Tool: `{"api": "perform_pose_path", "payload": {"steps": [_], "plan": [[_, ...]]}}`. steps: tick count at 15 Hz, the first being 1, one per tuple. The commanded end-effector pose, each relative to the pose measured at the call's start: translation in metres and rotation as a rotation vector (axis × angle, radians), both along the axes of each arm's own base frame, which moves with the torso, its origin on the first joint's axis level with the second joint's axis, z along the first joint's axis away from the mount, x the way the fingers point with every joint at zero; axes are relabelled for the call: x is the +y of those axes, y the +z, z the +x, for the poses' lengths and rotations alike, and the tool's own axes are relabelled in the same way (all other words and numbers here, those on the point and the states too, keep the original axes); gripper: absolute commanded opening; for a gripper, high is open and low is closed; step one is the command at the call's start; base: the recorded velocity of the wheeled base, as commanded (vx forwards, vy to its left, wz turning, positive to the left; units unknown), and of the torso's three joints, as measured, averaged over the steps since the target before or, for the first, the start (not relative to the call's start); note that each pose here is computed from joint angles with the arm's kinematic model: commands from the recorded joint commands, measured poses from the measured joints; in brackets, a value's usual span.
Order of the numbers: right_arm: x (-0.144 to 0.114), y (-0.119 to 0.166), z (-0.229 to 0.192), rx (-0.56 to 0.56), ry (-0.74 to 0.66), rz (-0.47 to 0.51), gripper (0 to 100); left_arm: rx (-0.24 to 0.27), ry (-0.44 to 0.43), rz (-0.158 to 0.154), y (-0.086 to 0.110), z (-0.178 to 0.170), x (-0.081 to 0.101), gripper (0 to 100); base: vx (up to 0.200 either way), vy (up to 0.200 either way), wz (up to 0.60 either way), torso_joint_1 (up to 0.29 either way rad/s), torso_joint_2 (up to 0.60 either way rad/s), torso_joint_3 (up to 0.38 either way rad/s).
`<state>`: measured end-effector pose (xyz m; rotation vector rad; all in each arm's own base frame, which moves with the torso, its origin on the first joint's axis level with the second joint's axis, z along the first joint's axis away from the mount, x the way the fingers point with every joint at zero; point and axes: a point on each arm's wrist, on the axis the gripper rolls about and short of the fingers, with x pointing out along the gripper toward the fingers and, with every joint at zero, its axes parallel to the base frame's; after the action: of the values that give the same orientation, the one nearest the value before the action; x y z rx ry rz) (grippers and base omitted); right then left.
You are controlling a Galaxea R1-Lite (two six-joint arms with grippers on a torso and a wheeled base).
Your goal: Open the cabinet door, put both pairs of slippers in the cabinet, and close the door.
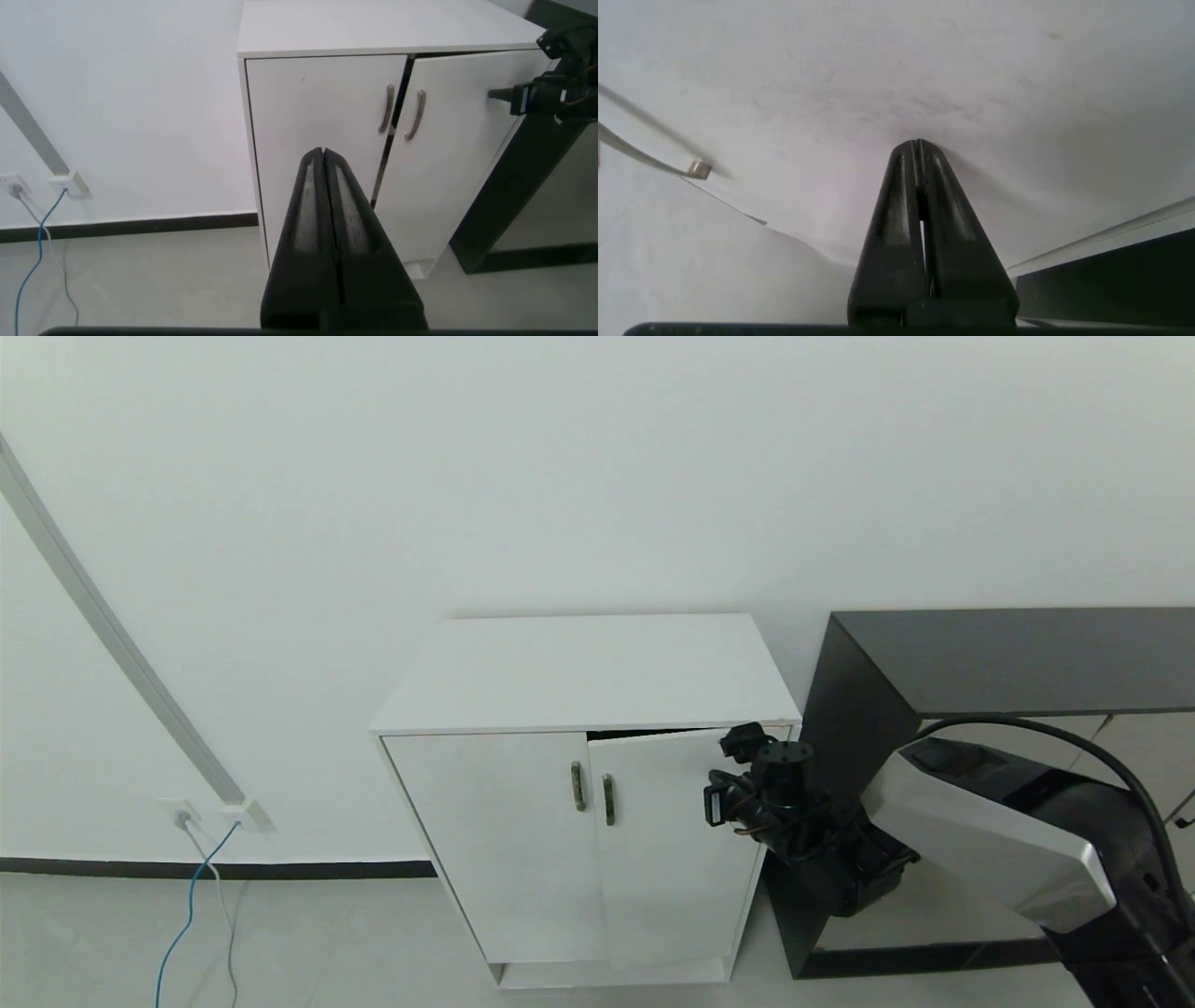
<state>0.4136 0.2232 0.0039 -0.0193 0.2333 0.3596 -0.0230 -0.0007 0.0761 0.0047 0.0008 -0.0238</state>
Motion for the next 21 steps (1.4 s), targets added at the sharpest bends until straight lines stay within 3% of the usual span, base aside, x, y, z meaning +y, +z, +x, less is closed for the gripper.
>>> {"api": "perform_pose_path", "payload": {"steps": [1, 15, 18, 21], "plan": [[0.001, 0.000, 0.001, -0.002, 0.000, 0.001, 0, 0.001, 0.001, 0.000, 0.000, 0.000, 0.000, 0, 0.000, 0.000, 0.00, 0.000, 0.00, 0.000], [-0.007, 0.002, 0.008, -0.004, -0.024, 0.004, 0, 0.001, 0.001, 0.000, 0.000, 0.000, 0.000, 0, 0.000, 0.000, 0.00, 0.000, 0.00, 0.000], [-0.019, 0.011, -0.014, -0.013, -0.025, 0.010, 0, 0.001, 0.001, 0.000, 0.000, 0.000, 0.000, 0, 0.000, 0.000, 0.00, 0.000, 0.00, 0.000], [-0.050, 0.020, -0.043, -0.026, -0.058, 0.015, 0, 0.001, -0.001, 0.000, 0.000, 0.000, 0.000, 0, 0.000, 0.000, 0.00, 0.000, 0.00, 0.000]]}}
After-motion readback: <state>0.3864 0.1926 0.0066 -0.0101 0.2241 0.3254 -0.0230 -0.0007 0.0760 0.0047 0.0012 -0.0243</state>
